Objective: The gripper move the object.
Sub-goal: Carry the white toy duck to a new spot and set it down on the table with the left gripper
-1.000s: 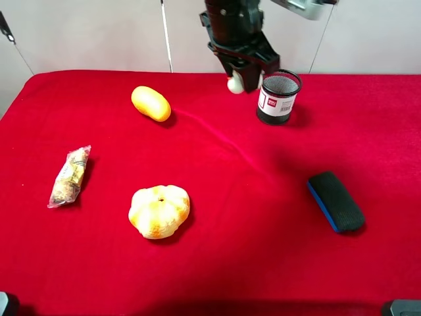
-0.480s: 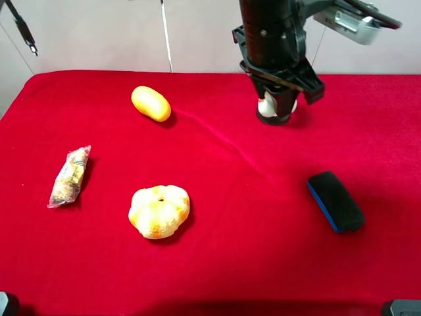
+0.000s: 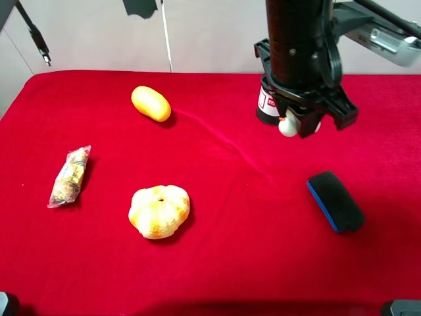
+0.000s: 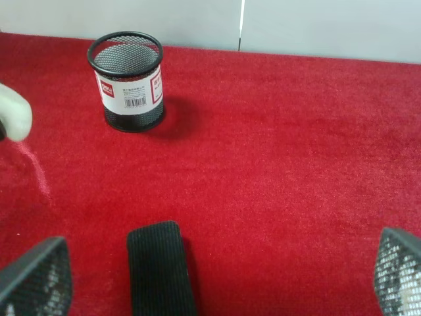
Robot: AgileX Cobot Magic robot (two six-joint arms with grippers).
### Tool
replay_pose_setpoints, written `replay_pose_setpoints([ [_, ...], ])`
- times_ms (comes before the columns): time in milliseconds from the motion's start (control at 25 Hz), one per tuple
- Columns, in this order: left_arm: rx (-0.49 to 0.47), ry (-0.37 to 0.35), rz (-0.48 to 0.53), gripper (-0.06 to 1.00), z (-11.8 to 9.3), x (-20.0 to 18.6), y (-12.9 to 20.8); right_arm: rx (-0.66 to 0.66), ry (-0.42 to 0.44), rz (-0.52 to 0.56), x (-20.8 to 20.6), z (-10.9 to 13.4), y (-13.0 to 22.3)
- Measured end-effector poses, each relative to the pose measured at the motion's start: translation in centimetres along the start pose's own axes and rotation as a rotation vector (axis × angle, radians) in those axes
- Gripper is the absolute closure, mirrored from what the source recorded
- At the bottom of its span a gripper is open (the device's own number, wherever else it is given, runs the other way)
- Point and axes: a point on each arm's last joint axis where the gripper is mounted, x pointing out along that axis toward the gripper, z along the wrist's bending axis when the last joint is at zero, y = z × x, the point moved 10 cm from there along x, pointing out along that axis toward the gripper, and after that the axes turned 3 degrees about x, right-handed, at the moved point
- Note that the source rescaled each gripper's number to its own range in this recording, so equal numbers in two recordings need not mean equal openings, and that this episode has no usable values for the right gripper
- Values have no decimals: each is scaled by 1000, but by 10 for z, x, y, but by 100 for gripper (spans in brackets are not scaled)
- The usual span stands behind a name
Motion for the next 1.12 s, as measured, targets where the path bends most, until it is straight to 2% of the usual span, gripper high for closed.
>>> replay_pose_setpoints([
  [200, 21, 10, 12, 94, -12, 6, -1, 0, 0, 0, 0, 0, 0],
  [560, 58, 36, 94, 94, -37, 48, 7, 0, 0, 0, 0, 0, 0],
  [800, 58, 42, 126, 94, -41, 76, 20, 0, 0, 0, 0, 0, 0],
  [1120, 52, 32, 99, 94, -42, 104, 28, 0, 0, 0, 0, 0, 0],
])
